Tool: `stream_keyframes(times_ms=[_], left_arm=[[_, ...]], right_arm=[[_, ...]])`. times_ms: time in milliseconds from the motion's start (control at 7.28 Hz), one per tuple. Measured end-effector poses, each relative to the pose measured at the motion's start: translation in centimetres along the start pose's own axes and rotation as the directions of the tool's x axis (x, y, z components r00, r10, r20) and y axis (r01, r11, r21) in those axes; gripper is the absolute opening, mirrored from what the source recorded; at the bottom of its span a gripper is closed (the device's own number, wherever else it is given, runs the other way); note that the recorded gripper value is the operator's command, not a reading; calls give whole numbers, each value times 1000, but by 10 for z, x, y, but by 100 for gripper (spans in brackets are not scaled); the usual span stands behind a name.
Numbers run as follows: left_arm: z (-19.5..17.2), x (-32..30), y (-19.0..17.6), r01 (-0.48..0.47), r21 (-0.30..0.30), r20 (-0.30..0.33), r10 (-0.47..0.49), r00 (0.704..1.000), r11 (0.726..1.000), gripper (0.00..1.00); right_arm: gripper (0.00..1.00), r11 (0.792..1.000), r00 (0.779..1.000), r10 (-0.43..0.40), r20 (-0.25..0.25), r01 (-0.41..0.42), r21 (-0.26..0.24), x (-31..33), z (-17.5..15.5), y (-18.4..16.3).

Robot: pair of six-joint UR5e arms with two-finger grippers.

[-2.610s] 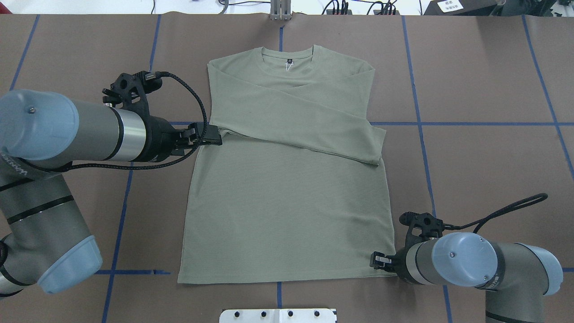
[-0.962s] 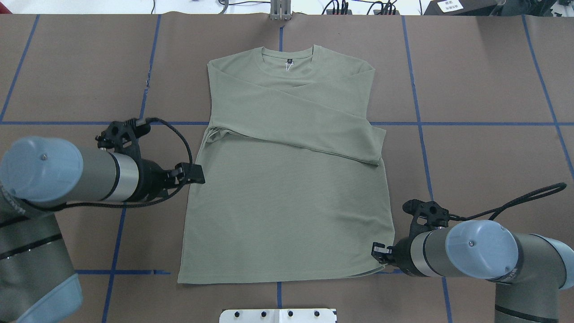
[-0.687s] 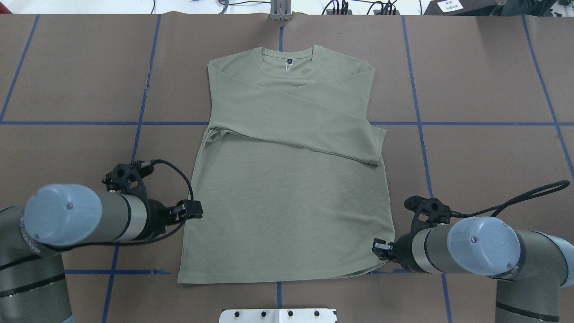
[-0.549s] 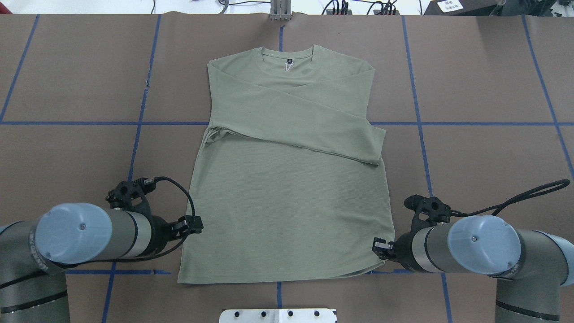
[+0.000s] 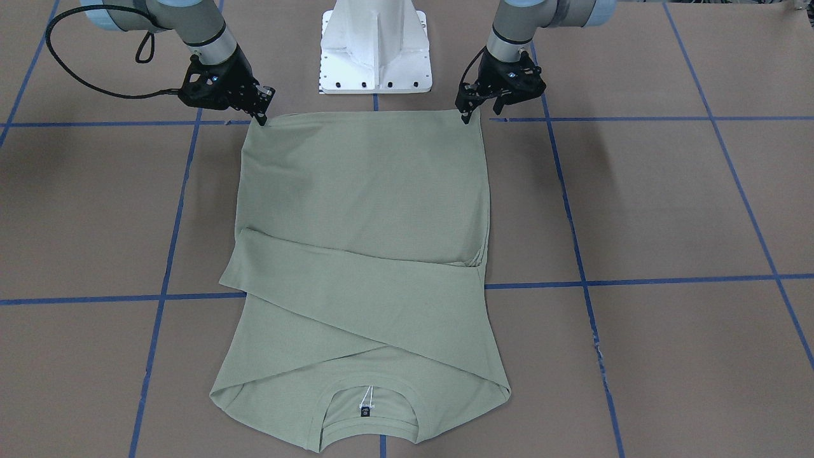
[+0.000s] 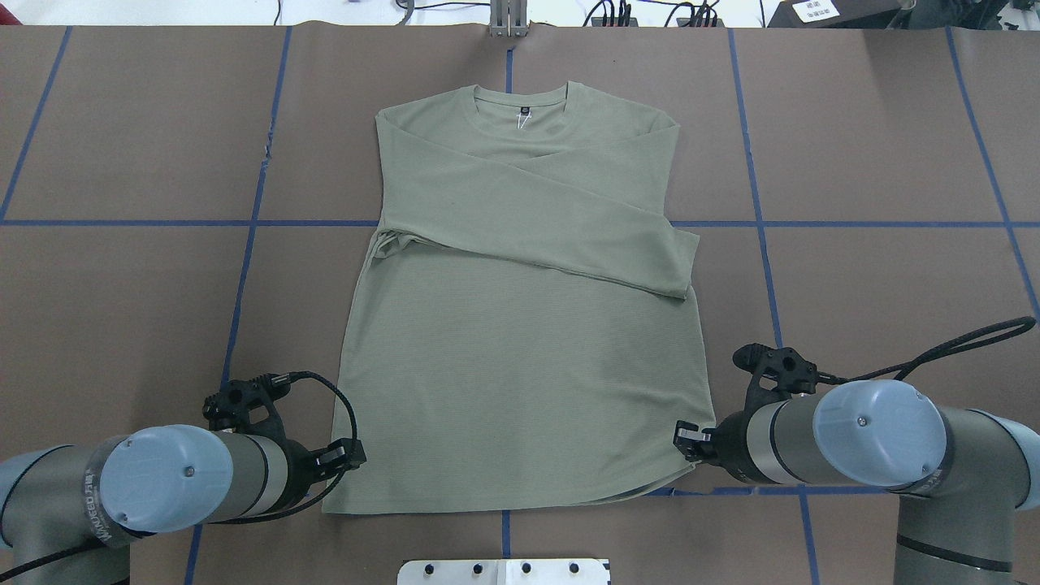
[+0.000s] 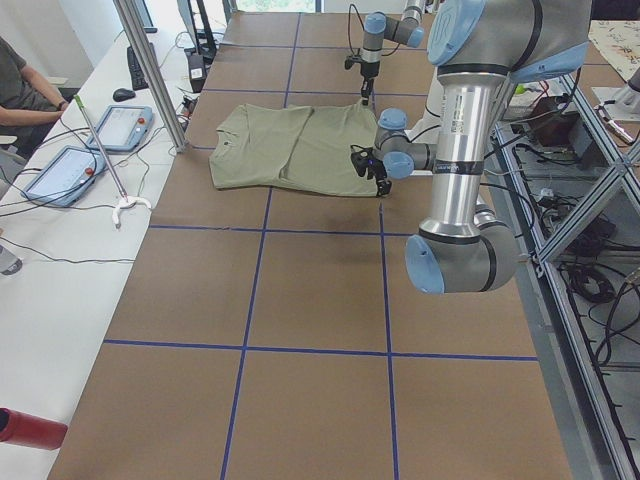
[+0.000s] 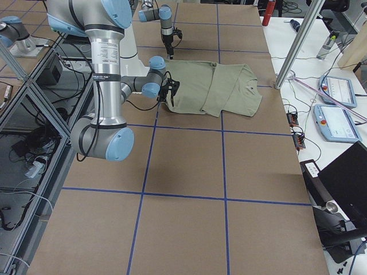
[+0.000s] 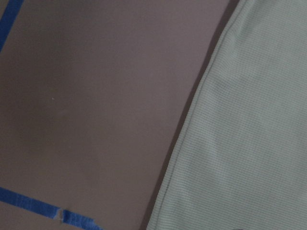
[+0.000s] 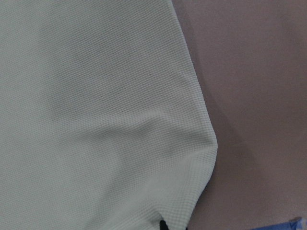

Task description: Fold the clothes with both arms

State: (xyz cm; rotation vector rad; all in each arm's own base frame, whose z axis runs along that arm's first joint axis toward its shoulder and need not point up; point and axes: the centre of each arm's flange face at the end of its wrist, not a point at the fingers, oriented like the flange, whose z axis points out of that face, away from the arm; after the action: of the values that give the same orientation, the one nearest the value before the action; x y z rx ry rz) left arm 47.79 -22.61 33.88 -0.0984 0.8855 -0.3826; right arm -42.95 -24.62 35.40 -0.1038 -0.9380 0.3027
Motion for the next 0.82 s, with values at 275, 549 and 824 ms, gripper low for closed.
stream_keyframes(times_ms=[275,549,824], left_arm=[[11,-3,11,-8,-12,20,9,1000,1000,83],[21,-4,14,-12,-13,37,12,999,1000,69],[24,-4,14,-11,-10,41,11,999,1000,55]], right_arm=[[0,1000,1000,2,-2,-2,2,1,0,-2],[0,1000,1000,4,-3,-4,4,2,0,-3],[0,1000,1000,10,0,-10,-3,2,-3,-6]])
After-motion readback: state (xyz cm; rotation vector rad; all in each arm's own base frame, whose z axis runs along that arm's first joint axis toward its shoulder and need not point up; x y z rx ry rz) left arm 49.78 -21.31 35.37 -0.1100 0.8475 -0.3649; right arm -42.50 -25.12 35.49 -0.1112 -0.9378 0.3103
